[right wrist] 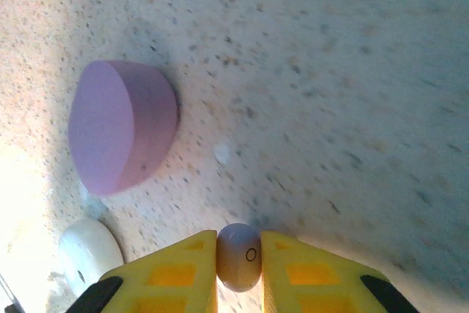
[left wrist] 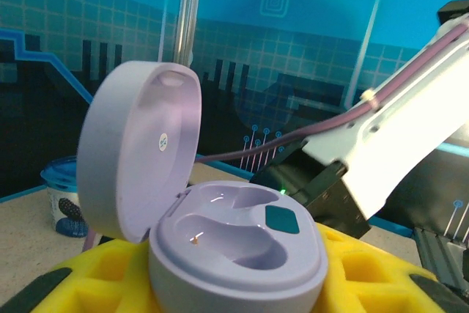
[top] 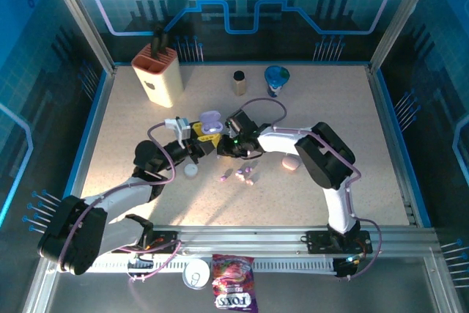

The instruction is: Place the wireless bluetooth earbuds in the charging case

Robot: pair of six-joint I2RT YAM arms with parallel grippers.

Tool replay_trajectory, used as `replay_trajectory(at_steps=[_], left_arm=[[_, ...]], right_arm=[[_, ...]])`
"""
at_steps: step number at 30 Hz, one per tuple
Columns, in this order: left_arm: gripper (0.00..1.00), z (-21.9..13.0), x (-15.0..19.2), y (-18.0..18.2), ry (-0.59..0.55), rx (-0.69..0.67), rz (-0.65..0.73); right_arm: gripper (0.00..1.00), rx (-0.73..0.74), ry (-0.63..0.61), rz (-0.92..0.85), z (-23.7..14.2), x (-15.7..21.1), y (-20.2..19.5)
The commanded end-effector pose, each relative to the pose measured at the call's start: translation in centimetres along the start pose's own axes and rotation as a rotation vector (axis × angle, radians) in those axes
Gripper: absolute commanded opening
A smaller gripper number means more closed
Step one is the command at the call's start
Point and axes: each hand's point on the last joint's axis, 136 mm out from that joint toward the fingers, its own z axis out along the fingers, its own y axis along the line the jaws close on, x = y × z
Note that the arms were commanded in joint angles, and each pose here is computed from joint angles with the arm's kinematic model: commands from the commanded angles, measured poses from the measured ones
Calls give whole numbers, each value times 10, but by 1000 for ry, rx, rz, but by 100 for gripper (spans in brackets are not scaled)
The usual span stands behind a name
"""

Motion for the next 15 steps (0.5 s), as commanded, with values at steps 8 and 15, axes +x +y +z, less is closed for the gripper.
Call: replay_trajectory(at_steps=[8,15], left_arm=[[32,3,11,12,47,-32,18],[32,8,26,21,100,-54,-10]], right_arm=[[18,388,-115,-138,-89,-8,-67],[17,554,-144,-214,-134,-8,-88]])
